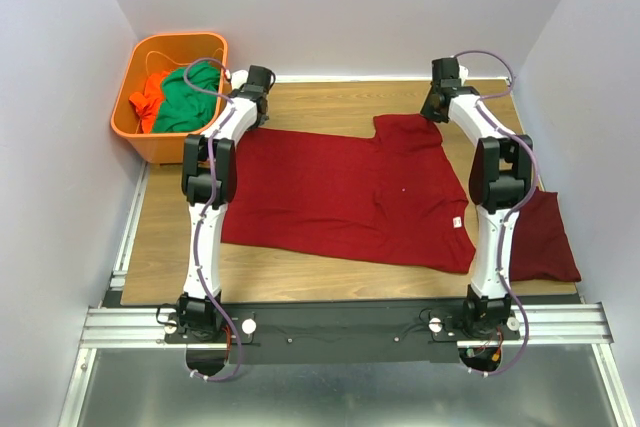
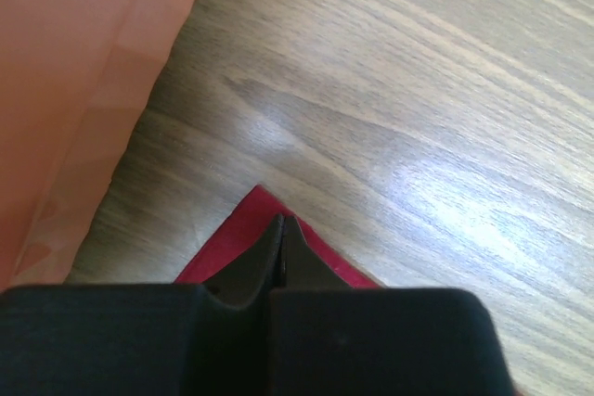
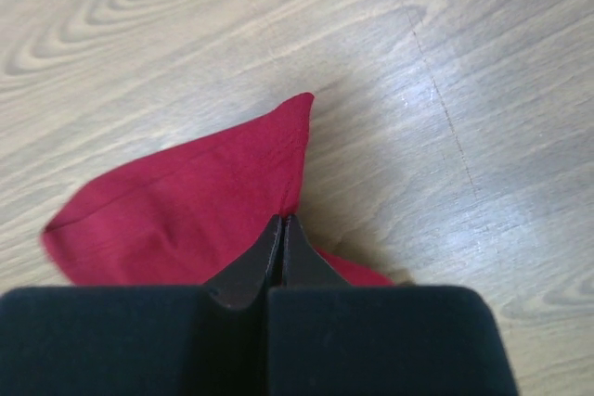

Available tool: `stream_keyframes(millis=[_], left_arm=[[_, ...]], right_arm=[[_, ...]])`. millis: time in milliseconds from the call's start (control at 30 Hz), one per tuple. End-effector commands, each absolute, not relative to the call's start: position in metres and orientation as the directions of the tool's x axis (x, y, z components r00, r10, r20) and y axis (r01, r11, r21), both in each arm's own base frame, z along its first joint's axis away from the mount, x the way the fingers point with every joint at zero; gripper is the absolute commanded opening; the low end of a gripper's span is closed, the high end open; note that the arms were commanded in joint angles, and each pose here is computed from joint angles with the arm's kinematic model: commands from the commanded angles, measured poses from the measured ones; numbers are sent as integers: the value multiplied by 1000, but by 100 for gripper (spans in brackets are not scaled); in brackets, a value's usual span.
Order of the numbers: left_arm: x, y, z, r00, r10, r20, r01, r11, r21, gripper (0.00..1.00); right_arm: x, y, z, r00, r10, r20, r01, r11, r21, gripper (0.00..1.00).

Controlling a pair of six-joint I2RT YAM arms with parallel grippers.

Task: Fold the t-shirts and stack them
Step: Fold the tshirt

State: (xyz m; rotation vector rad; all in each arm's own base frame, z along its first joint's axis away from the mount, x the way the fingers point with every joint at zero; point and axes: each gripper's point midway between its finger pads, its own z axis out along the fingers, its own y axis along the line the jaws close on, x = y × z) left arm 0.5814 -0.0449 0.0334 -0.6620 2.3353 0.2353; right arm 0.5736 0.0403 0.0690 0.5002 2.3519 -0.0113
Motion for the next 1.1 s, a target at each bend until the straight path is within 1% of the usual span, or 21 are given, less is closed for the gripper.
stream_keyframes(millis=[0,167,367,500,600,633,667,700,733,767,833,1067], left_arm=[[585,-47,56,-593,-417,-689,-513,855,-76,0],[587,-46,72,-561,-421,-713,-512,853,-102,0],[587,-48,87,-530,-437,-727,-511,849,-139,0],[588,-50,89,-526,-443,-726,-508,848,-150,0],[588,-52,80,-544,-446,-711,-504,851,-148,0],[589,-53,79,-542,-454,-707,-508,847,-154,10],[589,-54,76,-546,-457,-702,-512,846,-152,16],[586,-53,66,-567,-457,-685,-520,844,-132,21],[588,-55,67,-565,-460,-685,-521,843,-136,28],[588,-56,63,-573,-458,-680,-521,844,-130,30],[586,-56,52,-593,-456,-664,-530,842,-105,32],[578,-57,32,-621,-462,-633,-541,837,-80,33]], right_arm=[[571,50,99,-639,359,-680,334,926,176,2],[566,50,116,-619,368,-694,334,923,192,2],[560,50,122,-607,380,-698,330,920,214,1],[558,52,122,-609,383,-694,326,919,222,1],[557,51,123,-608,383,-695,328,919,220,1],[557,52,123,-609,382,-695,326,919,220,1],[557,52,124,-607,382,-697,325,919,221,1],[557,52,123,-609,383,-695,327,919,221,1],[557,52,123,-608,383,-696,326,919,221,1],[557,53,123,-607,384,-696,324,919,224,1],[557,53,122,-609,384,-694,323,919,225,1],[557,54,115,-617,382,-688,319,921,224,1]])
